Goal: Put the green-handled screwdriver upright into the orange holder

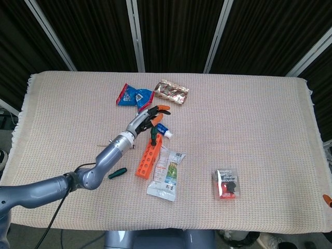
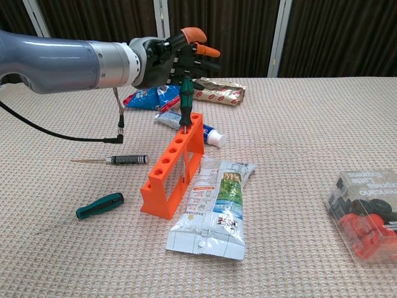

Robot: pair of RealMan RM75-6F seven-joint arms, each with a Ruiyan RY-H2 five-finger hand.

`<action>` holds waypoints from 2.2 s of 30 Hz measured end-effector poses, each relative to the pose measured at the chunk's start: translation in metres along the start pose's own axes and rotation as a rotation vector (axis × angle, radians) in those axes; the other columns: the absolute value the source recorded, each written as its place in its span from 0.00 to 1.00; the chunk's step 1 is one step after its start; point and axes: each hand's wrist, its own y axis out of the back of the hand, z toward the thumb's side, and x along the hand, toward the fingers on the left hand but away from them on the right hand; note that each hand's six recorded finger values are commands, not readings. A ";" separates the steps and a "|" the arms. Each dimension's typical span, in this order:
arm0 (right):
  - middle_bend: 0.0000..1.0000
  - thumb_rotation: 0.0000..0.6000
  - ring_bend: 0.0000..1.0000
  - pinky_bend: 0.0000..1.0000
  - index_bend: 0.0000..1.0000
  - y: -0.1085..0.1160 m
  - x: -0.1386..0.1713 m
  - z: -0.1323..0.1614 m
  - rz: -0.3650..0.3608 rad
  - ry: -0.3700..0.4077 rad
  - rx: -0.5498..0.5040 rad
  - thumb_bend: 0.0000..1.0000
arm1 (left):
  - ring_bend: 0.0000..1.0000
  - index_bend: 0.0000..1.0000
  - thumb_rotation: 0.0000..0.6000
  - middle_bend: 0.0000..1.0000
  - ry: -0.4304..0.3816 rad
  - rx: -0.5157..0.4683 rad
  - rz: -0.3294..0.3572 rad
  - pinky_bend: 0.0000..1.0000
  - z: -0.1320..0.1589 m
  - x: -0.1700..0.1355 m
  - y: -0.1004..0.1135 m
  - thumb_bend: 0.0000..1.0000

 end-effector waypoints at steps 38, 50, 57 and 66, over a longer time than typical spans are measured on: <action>0.20 1.00 0.03 0.22 0.22 0.001 0.002 -0.001 -0.001 -0.004 0.000 0.00 | 0.26 0.34 0.38 0.42 -0.011 -0.172 -0.130 0.42 0.001 -0.043 -0.019 0.58; 0.20 1.00 0.03 0.22 0.22 0.000 0.001 0.000 -0.001 0.002 0.000 0.00 | 0.21 0.33 0.33 0.38 -0.062 -0.129 -0.110 0.42 0.008 -0.053 -0.013 0.58; 0.20 1.00 0.03 0.22 0.22 0.001 0.000 0.001 0.000 0.006 0.004 0.00 | 0.03 0.30 0.30 0.24 -0.197 -0.008 0.019 0.14 0.028 -0.061 0.010 0.56; 0.20 1.00 0.02 0.22 0.19 0.002 -0.008 0.004 -0.004 0.020 0.006 0.00 | 0.00 0.22 0.30 0.08 -0.304 0.377 0.247 0.00 0.041 -0.101 0.054 0.53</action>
